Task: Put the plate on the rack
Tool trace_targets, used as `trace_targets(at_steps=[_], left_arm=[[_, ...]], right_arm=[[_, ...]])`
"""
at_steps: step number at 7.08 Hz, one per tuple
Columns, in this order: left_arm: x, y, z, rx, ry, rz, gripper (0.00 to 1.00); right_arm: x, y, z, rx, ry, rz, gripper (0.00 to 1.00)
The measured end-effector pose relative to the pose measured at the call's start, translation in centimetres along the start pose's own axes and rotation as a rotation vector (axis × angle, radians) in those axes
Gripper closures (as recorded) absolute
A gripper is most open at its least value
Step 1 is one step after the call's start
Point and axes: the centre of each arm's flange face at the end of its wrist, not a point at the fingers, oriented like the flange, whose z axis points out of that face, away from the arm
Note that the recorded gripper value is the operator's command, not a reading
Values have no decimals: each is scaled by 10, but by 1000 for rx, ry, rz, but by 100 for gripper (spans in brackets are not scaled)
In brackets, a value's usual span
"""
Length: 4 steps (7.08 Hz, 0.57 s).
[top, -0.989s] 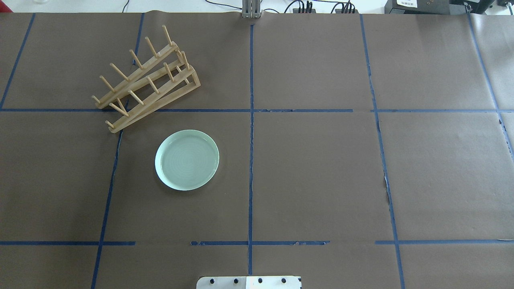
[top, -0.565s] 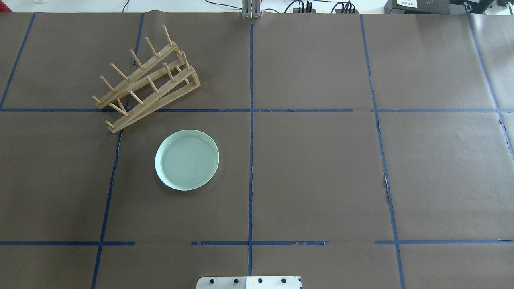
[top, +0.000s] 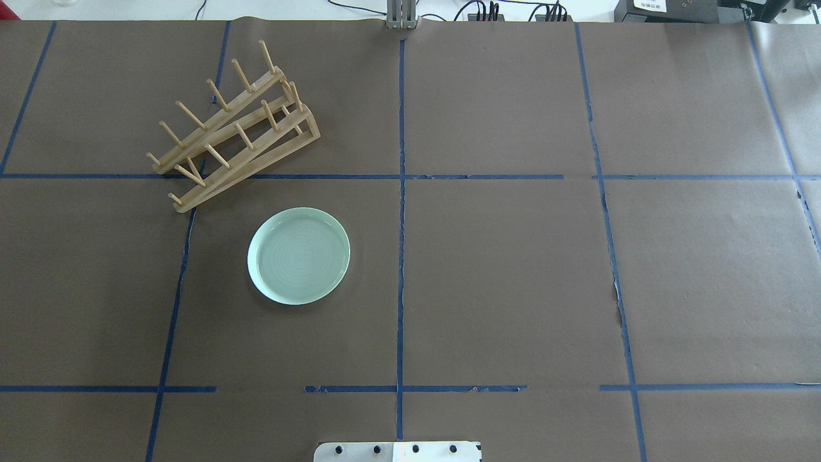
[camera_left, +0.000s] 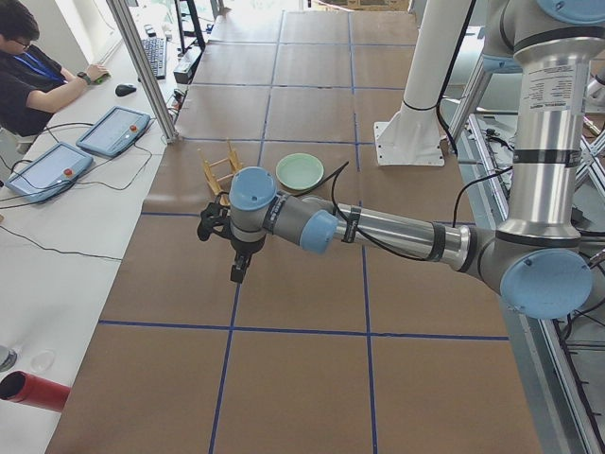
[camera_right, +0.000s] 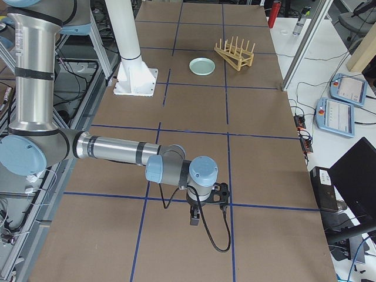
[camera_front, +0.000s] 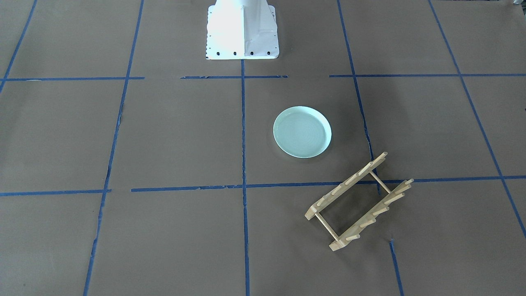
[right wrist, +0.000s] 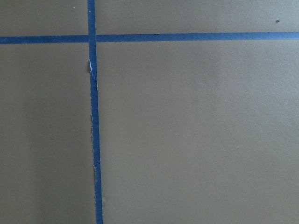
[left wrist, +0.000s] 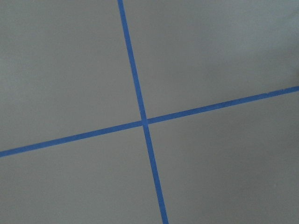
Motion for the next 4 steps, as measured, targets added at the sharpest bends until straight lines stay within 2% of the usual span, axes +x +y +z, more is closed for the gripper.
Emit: trace_targets(at_steps=[2,3,4], left_arm=[[130,-34,29,14,22,-139,0],[199,-49,45,-7,31,-215,0],[270,-62,58,-49,12,-283,0]], right_arm=[[0,0,0,1,0,1,0],[0,0,0,1,0,1,0],[1,0,0,1,0,1,0]])
